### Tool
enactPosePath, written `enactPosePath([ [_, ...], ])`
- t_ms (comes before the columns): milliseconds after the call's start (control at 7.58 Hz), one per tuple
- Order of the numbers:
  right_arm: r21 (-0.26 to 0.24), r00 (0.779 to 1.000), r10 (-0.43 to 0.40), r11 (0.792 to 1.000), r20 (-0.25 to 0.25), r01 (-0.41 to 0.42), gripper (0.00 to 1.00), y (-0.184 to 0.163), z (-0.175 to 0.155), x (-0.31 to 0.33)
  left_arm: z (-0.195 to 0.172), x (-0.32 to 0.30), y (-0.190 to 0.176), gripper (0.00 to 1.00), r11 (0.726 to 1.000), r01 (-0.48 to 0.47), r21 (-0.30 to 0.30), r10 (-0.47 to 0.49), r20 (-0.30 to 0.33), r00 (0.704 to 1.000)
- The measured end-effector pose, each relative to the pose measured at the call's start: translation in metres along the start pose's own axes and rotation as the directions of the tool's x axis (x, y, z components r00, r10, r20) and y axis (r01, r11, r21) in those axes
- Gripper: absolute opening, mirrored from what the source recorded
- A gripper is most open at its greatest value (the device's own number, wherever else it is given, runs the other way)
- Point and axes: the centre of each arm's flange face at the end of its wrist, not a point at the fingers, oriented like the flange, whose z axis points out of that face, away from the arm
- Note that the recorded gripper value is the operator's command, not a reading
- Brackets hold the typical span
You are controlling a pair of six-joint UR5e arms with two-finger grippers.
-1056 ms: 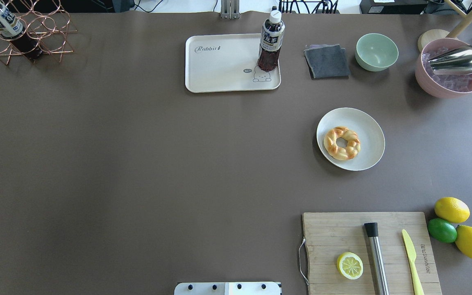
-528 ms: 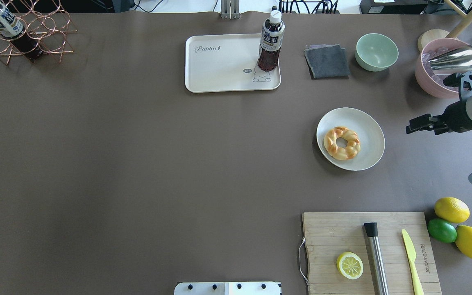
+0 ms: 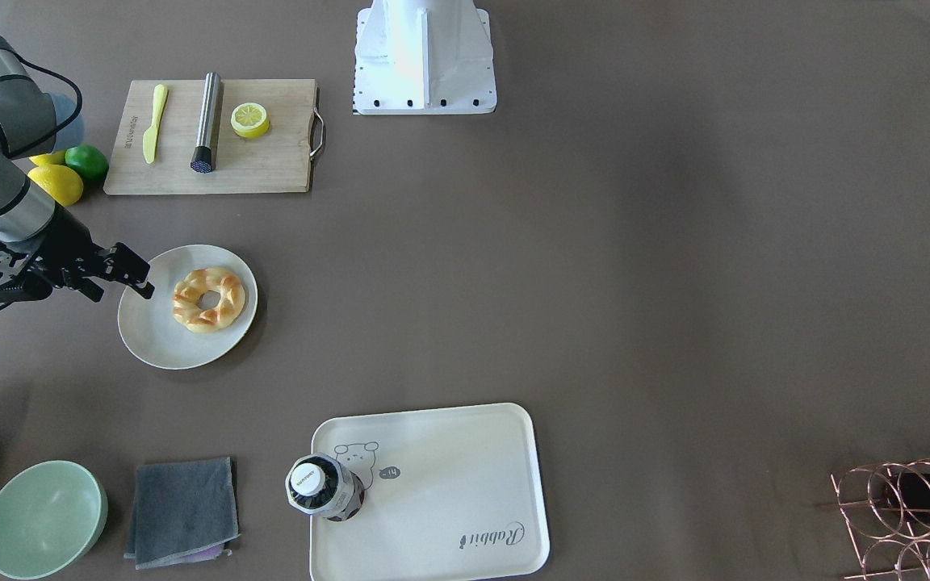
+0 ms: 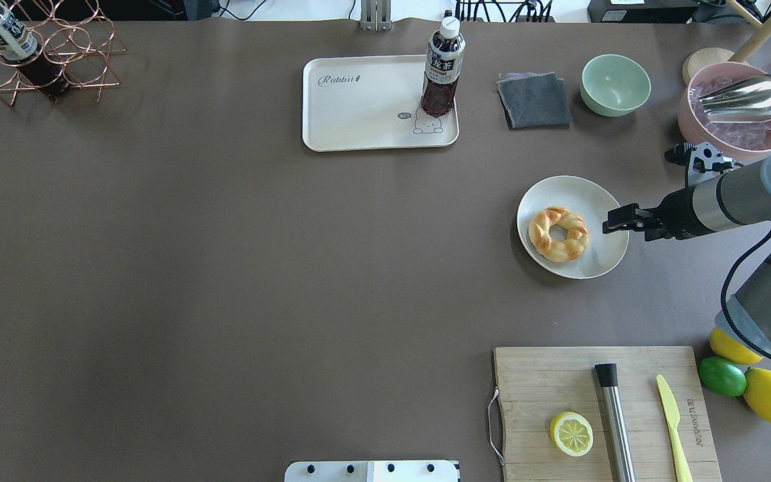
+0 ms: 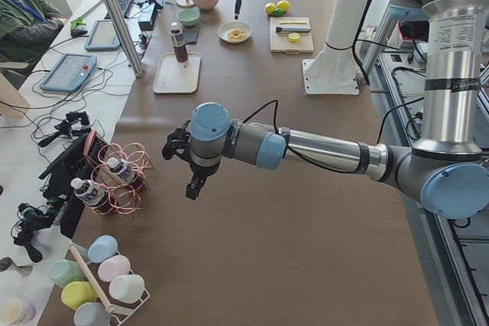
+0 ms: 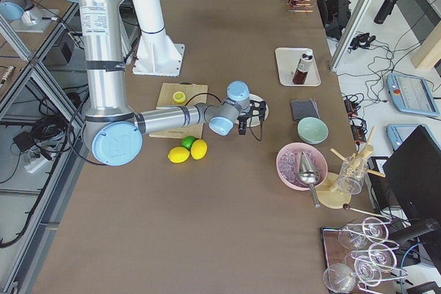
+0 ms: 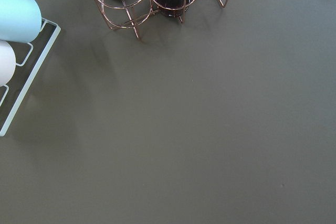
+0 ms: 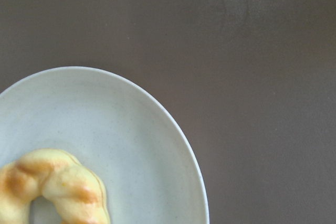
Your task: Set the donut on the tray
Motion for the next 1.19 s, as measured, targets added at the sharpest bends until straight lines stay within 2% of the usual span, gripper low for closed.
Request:
enactPosePath([
  [132, -0.002, 1.0, 0.001, 1.0, -0.005, -0.001, 0.85, 0.007, 0.007, -0.003, 0.0, 0.0, 0.0, 0.99, 1.0, -0.002, 0.001, 0.002, 0.0, 1.0],
  [264, -0.005, 1.0, -0.001, 1.0, -0.014, 0.001, 0.74, 0.012, 0.009, 0.001, 0.0, 0.0, 0.0, 0.99, 1.0, -0.003, 0.001, 0.003, 0.0, 1.0],
  [396, -0.006, 1.0, -0.001, 1.0, -0.021, 0.001, 0.51, 0.016, 0.01, 0.005, 0.0, 0.0, 0.0, 0.99, 1.0, -0.004, 0.002, 0.004, 0.0, 1.0],
  [528, -0.006, 1.0, -0.001, 1.0, -0.026, 0.001, 0.01, 0.018, 0.01, 0.008, 0.0, 0.001, 0.0, 0.99, 1.0, -0.009, 0.007, 0.009, 0.001, 1.0],
  [1188, 0.003, 1.0, 0.013, 1.0, -0.008, -0.013, 0.0, 0.011, 0.008, -0.006, -0.001, 0.001, 0.0, 0.99, 1.0, -0.021, 0.019, 0.021, 0.003, 1.0],
])
